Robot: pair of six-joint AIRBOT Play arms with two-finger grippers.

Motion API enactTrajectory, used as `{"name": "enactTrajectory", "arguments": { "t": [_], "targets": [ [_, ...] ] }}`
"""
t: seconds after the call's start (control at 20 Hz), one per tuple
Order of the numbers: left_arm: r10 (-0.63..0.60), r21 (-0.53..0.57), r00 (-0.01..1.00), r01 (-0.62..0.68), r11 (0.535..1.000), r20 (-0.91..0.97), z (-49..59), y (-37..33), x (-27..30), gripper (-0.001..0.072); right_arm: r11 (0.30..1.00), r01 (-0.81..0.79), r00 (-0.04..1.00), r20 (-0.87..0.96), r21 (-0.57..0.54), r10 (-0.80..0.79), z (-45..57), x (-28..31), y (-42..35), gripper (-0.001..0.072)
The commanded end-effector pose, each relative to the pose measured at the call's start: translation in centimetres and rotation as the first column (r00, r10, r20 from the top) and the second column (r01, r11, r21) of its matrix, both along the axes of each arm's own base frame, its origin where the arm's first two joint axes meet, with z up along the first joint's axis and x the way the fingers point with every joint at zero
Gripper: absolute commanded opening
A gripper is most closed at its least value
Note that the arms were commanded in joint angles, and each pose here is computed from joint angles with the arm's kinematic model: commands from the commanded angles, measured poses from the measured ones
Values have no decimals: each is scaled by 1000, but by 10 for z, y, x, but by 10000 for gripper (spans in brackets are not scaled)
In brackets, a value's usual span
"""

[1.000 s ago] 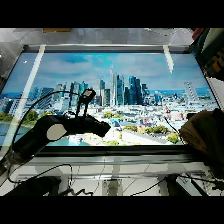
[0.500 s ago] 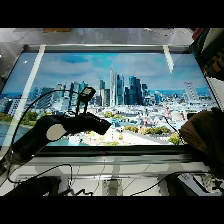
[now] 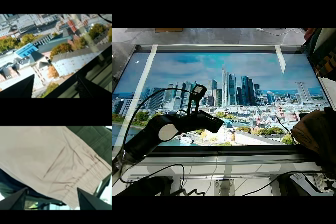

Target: Fold the clothes and pants, and hang the long-sleeved shirts on hangers.

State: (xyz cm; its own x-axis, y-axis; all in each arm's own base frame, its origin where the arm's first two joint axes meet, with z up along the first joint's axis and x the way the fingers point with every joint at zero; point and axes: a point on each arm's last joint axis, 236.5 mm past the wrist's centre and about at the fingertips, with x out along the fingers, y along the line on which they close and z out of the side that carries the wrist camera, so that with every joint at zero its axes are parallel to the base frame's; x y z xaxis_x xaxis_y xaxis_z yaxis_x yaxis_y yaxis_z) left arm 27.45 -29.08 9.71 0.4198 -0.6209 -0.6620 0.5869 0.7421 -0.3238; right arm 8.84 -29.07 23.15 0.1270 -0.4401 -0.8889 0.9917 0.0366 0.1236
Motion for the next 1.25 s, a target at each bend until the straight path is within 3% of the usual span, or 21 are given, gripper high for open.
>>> {"name": "enactTrajectory", "arguments": {
  "t": [0.0,0.1,0.15,0.2,0.35,0.55,0.85,1.0,1.2],
  "targets": [
    [2,-2,1000,-2,1000,4,1,0,1,599,993,-107,991,72,-55,110,8,29,-7,663],
    [3,-4,1000,-3,1000,8,2,0,2,599,965,-254,957,125,-59,260,9,67,2,455],
    [4,-7,1000,-4,1000,10,2,0,2,599,947,-314,933,162,-63,320,10,90,10,166],
    [4,-8,1000,-4,1000,10,2,0,2,599,926,-369,906,193,-74,377,13,112,20,21],
    [5,-8,1000,-5,1000,10,2,-1,2,599,820,-558,791,215,-130,573,21,175,62,22],
    [5,-8,1000,-5,1000,10,2,-1,2,599,548,-805,527,151,-227,836,30,247,150,22],
    [5,-8,1000,-5,1000,10,2,-1,2,599,146,-945,164,-37,-291,986,32,283,275,21],
    [5,-8,1000,-5,1000,10,2,-1,2,599,58,-968,96,-145,-244,985,23,274,295,22],
    [5,-8,1000,-5,1000,10,3,-1,2,599,37,-993,54,-156,-111,986,2,251,304,23]
  ]
}}
